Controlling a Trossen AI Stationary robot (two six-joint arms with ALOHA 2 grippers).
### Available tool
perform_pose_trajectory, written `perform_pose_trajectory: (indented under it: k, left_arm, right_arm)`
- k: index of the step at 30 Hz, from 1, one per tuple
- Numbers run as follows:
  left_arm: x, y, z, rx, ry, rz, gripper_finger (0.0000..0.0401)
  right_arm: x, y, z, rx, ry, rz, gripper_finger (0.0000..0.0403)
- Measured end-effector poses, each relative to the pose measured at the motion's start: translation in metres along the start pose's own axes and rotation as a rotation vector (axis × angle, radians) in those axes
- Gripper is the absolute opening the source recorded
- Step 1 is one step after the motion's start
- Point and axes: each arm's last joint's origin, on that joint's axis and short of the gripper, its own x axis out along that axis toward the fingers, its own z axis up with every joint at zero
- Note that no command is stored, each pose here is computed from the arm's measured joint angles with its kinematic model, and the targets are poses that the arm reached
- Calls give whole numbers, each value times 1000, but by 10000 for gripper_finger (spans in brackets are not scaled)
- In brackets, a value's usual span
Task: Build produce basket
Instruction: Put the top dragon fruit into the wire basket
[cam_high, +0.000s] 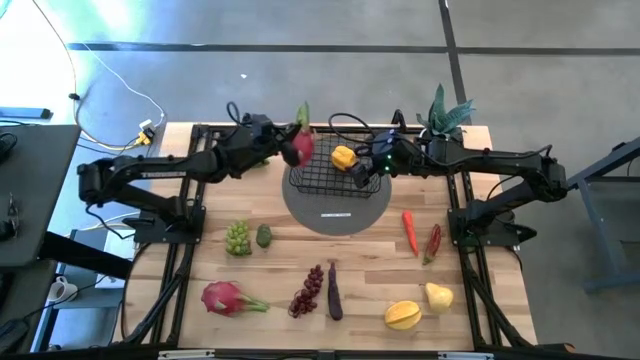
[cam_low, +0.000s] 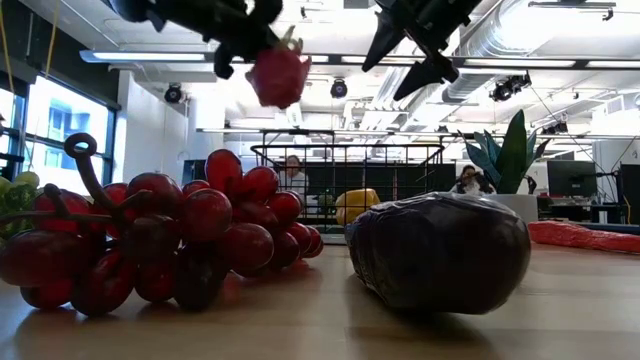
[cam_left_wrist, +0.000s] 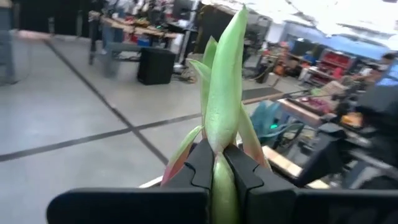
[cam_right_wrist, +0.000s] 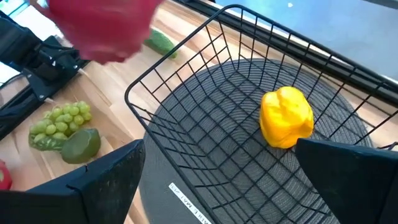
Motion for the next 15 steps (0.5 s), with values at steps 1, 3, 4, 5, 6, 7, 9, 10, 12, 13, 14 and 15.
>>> perform_pose_trajectory:
  k: [1,3,4,5,6,7,9,10,12,13,14,15]
  left_arm:
    - [3,0,-4,3,5,15,0]
    - [9,1,-11,9,8,50,0]
    - [12,1,-14,6,7,63,0]
    - [15,1,-18,-3,10,74,1]
    - [19,2,-21,-14,13,84,1]
    - [22,3,-24,-24,13,91,1]
    - [28,4,-31,-29,17,98,2]
    - [31,5,-34,-25,23,106,3]
    - [36,7,-40,-21,26,125,7]
    - [39,8,-44,-18,31,132,9]
    - [43,9,-48,-16,34,138,11]
    - [45,11,-51,-14,39,144,12]
  right_arm:
    - [0,-1,1,-6,-1,-3,399]
    - [1,-3,2,-18,-3,-8,399]
    - [1,-4,2,-22,-4,-12,399]
    - [1,-5,3,-22,-5,-15,399]
    - [2,-6,4,-20,-6,-18,399]
    - [2,-8,5,-20,-7,-21,399]
    - [3,-11,6,-23,-8,-26,399]
    - [3,-12,7,-24,-8,-28,399]
    - [3,-14,8,-18,-3,-22,399]
    - [4,-16,9,-15,-2,-21,399]
    - [4,-17,10,-11,2,-16,399]
    - [4,-18,10,-7,7,-10,399]
